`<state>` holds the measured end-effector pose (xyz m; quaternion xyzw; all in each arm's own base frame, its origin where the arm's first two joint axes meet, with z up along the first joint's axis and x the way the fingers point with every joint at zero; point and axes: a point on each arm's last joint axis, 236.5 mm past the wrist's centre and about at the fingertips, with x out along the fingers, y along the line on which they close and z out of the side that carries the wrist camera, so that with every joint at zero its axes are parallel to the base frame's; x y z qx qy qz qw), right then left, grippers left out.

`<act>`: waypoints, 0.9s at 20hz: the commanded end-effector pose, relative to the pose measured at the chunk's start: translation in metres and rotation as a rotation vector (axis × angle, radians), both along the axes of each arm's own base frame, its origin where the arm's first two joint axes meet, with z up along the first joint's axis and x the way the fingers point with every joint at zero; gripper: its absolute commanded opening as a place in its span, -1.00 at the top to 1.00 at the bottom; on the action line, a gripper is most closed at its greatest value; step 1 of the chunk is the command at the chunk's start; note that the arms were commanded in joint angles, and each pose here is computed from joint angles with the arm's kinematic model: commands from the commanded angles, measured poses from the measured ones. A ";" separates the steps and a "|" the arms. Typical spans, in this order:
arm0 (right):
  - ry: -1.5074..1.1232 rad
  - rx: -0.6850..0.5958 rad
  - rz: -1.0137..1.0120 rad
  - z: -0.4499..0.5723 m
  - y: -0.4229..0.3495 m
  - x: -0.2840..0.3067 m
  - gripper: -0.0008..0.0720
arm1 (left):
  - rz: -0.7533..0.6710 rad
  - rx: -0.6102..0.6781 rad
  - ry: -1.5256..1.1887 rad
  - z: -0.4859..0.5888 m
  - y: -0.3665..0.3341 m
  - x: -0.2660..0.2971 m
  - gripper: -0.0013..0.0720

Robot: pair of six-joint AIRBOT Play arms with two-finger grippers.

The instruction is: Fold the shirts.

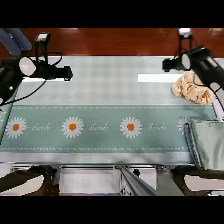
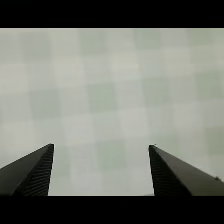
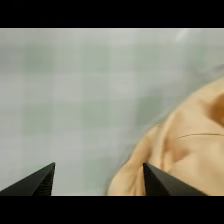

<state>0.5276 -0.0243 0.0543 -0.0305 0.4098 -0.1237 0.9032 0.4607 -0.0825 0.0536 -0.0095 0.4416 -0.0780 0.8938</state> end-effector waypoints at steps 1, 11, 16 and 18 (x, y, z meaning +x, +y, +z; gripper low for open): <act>-0.060 0.066 -0.266 0.000 -0.097 0.001 -0.75 | 0.047 0.058 -0.025 0.002 0.035 0.011 -0.95; 0.527 0.376 -0.524 -0.160 -0.151 -0.113 -0.24 | 0.079 0.066 0.020 -0.016 0.055 0.008 -0.95; 0.313 0.397 -0.368 -0.077 -0.139 -0.077 0.89 | 0.096 0.075 0.123 -0.008 0.067 -0.014 -0.95; 0.074 0.384 -0.274 0.013 -0.135 -0.048 0.89 | 0.109 0.074 0.126 0.013 0.073 -0.026 -0.95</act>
